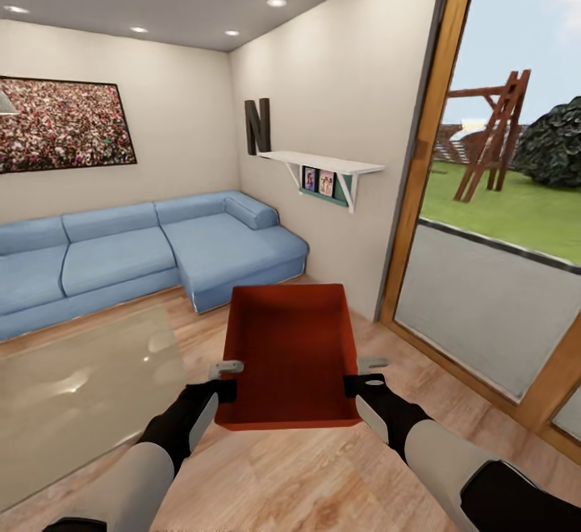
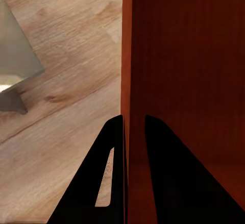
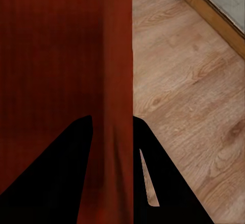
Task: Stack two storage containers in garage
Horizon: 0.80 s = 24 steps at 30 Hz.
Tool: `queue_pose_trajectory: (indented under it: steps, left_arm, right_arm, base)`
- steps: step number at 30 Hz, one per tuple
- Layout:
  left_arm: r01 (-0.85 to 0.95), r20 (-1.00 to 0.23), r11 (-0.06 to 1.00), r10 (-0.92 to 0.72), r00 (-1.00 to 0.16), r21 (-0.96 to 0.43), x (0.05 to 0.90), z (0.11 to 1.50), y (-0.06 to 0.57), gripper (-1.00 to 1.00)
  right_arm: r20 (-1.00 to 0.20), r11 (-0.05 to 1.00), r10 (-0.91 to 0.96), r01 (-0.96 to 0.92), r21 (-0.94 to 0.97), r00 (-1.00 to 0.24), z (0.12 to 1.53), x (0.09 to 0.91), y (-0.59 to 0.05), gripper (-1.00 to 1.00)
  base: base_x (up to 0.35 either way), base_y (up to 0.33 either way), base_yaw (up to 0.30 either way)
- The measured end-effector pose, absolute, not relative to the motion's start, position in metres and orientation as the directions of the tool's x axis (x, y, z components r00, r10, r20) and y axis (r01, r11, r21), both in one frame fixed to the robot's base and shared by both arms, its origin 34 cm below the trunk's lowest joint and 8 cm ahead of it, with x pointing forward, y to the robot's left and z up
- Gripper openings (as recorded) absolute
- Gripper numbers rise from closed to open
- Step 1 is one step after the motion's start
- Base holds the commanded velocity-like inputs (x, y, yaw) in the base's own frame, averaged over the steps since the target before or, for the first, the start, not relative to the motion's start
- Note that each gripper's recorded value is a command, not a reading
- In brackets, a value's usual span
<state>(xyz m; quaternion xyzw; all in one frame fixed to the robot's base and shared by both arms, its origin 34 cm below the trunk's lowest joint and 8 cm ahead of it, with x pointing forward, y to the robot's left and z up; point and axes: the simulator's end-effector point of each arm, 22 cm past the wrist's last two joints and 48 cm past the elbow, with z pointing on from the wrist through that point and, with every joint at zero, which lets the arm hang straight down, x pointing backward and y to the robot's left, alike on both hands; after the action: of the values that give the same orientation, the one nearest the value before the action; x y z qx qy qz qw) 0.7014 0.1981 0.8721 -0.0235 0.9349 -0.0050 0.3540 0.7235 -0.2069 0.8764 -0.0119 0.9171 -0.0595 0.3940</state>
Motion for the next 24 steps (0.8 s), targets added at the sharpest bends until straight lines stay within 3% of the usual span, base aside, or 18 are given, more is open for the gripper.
queue_pose_trajectory:
  steps: [24]
  left_arm:
    - [-0.041,-0.662,0.999,-0.048,-0.748,-0.027,0.7014,0.8721,0.1981,-1.00]
  right_arm:
    - [-0.721,0.993,-0.070,0.024,-0.119,-0.689,0.8767,0.7236,-0.2069,-1.00]
  base:
    - [0.000,0.000,0.300]
